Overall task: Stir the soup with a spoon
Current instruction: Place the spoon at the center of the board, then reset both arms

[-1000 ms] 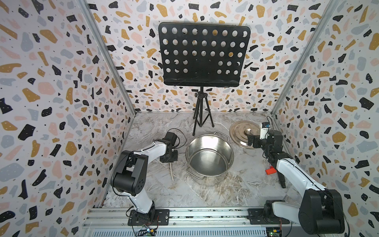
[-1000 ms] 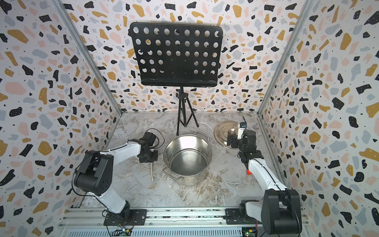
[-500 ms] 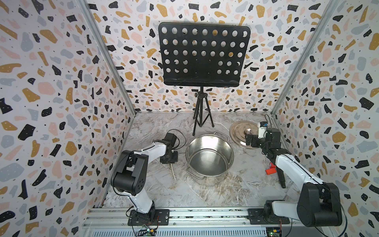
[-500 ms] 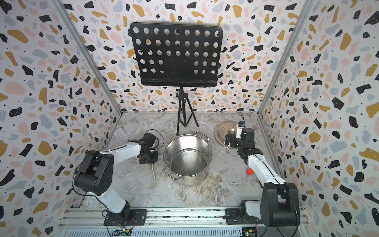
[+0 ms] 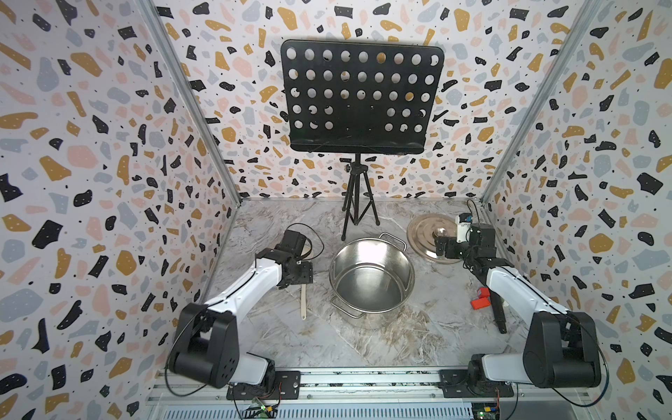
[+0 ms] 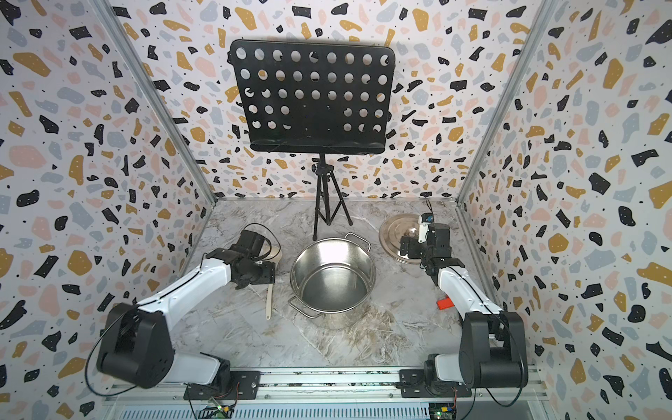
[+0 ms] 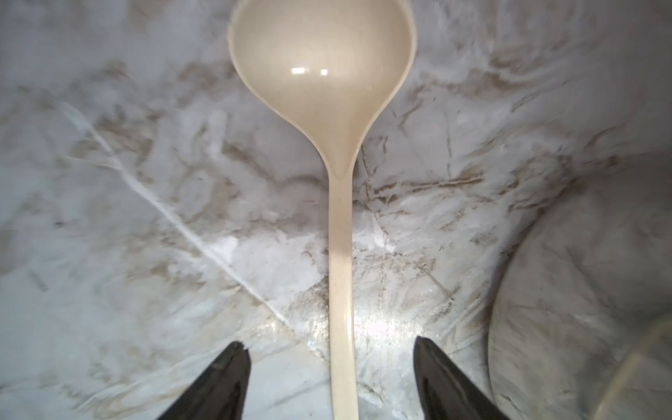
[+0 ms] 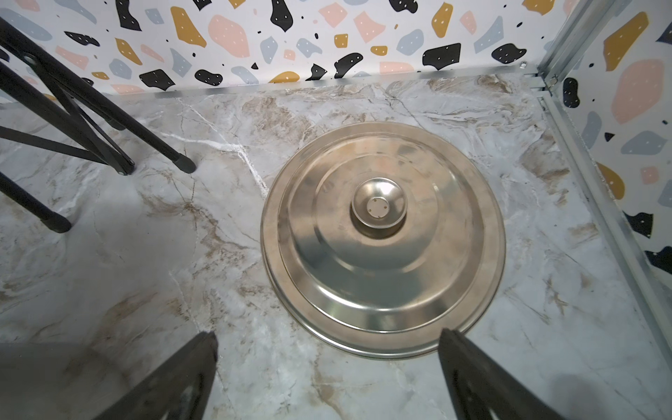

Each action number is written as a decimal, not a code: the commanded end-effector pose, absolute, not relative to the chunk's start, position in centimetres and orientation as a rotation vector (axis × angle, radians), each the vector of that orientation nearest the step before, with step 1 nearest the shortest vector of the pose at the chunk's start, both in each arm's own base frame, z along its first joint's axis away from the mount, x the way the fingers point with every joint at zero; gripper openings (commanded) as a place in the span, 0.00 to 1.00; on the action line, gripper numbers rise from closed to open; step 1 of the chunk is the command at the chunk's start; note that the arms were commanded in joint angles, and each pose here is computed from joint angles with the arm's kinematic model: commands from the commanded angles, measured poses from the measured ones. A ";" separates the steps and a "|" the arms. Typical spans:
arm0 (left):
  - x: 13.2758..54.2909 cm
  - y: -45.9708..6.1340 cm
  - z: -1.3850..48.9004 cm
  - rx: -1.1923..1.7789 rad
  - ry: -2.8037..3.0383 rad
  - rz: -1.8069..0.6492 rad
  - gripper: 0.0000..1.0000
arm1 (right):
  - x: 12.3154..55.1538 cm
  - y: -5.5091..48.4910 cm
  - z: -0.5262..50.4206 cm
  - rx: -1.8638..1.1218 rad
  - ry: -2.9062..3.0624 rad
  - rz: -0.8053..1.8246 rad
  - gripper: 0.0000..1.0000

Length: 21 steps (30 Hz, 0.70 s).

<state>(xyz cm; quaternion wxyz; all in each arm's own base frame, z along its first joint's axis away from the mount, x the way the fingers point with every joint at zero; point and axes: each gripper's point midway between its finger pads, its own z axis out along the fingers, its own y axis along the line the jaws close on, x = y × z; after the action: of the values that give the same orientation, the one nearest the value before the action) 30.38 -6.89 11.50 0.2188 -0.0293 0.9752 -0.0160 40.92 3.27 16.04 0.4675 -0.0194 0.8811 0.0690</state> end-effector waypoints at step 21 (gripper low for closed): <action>32.2 -2.5 13.2 0.120 1.873 0.193 0.99 | 38.9 0.8 9.7 -0.130 2.049 -0.033 1.00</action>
<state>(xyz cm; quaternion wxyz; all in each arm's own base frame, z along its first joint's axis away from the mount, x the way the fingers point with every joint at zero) 29.48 -1.41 8.64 0.4936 0.0442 0.8625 0.1025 38.94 1.22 9.53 0.4891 -0.0497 0.8708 0.0011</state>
